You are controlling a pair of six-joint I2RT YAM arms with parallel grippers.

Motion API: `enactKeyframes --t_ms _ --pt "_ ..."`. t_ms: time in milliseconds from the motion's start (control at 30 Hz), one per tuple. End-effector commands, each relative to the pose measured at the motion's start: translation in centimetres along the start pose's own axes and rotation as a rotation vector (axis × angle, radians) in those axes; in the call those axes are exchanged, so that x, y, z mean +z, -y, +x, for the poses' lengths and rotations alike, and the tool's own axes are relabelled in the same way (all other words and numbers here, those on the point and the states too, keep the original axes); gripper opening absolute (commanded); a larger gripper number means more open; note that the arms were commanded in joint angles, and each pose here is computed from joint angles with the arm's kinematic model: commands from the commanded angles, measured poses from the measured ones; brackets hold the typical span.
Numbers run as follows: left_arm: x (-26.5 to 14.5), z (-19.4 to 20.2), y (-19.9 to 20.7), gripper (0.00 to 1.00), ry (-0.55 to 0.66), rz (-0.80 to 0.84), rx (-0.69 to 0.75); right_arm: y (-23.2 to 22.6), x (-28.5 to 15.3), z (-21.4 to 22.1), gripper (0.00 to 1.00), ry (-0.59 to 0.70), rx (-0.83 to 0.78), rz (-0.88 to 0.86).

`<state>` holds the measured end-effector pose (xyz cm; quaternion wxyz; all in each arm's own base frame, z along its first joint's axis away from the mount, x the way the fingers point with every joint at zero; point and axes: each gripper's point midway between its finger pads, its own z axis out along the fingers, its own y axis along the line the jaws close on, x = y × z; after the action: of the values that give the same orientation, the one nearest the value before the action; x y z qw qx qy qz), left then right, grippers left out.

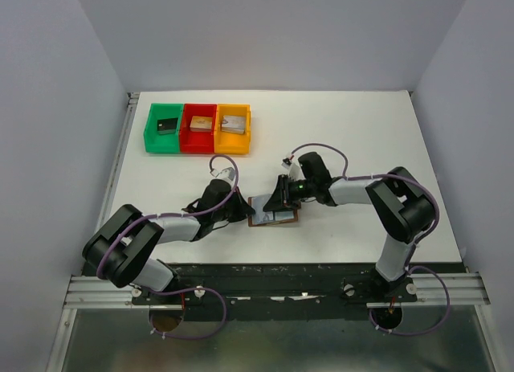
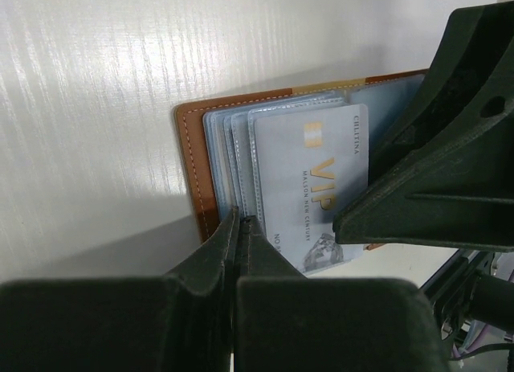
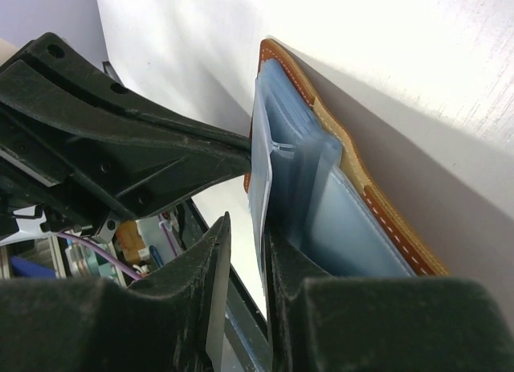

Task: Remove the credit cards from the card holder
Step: Remove the credit card from the card holder.

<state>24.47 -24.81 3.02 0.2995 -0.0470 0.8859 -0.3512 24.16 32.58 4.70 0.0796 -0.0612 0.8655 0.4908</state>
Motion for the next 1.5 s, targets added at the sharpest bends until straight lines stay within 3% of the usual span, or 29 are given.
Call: enactKeyframes --t_ms 0,1100,1467 --pt "-0.7 4.0 -5.0 0.00 -0.127 -0.176 -0.027 -0.9 -0.8 -0.5 0.29 0.024 -0.029 -0.008" --pt "-0.7 4.3 -5.6 0.00 -0.133 -0.192 -0.059 0.1 -3.1 -0.3 0.23 0.052 -0.039 0.029" --pt "-0.9 4.2 -5.7 0.00 -0.126 -0.192 -0.062 0.5 -3.6 -0.6 0.16 0.066 -0.034 0.036"
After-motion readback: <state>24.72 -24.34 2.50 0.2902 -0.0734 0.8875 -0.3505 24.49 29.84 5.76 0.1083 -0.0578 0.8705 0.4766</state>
